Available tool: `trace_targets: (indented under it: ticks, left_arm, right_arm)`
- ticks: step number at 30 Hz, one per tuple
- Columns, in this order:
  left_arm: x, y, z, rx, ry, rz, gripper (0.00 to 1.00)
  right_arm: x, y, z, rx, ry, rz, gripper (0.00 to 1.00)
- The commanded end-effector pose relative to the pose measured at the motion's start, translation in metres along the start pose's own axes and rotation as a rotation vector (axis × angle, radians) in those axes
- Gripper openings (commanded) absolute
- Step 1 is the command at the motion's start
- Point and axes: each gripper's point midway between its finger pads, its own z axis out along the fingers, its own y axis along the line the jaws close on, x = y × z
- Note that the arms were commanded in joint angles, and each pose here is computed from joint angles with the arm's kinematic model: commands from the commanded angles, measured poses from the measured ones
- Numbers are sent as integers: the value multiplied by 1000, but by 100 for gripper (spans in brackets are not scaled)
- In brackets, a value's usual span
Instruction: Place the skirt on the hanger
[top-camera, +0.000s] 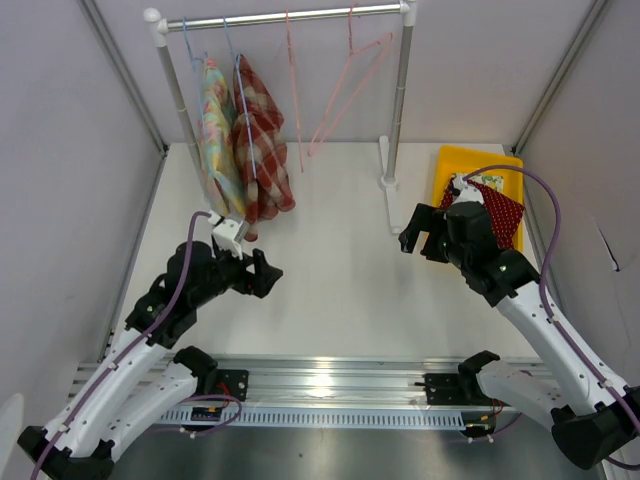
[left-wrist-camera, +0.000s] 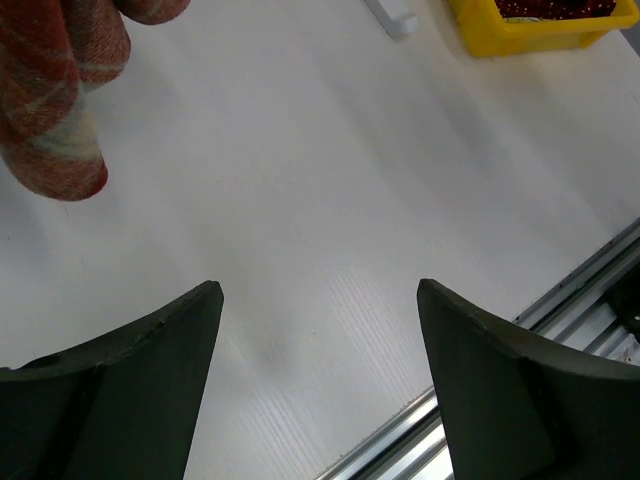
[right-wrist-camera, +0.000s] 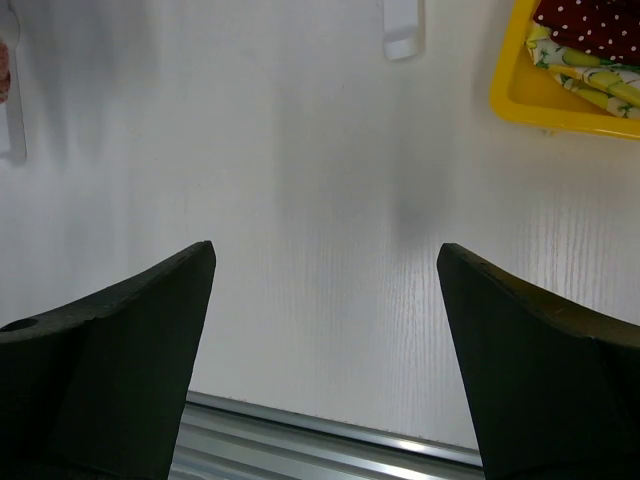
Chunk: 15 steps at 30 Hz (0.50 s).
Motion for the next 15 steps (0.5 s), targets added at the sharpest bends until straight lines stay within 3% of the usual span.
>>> trace_targets:
  ticks: [1, 5, 9, 15]
  left_arm:
    - [-4, -2, -3, 3, -24, -10, 84]
    - [-3, -4, -4, 14, -29, -6, 84]
    - [0, -3, -3, 16, -32, -2, 84]
    - [-1, -7, -8, 42, -63, 2, 84]
  right_arm:
    - [-11, -1, -3, 9, -38, 10, 99]
    - [-17, -4, 5, 47, -17, 20, 99]
    - [-55, -23, 28, 124, -22, 79, 99]
    - [-98, -124, 77, 349, 0, 294, 96]
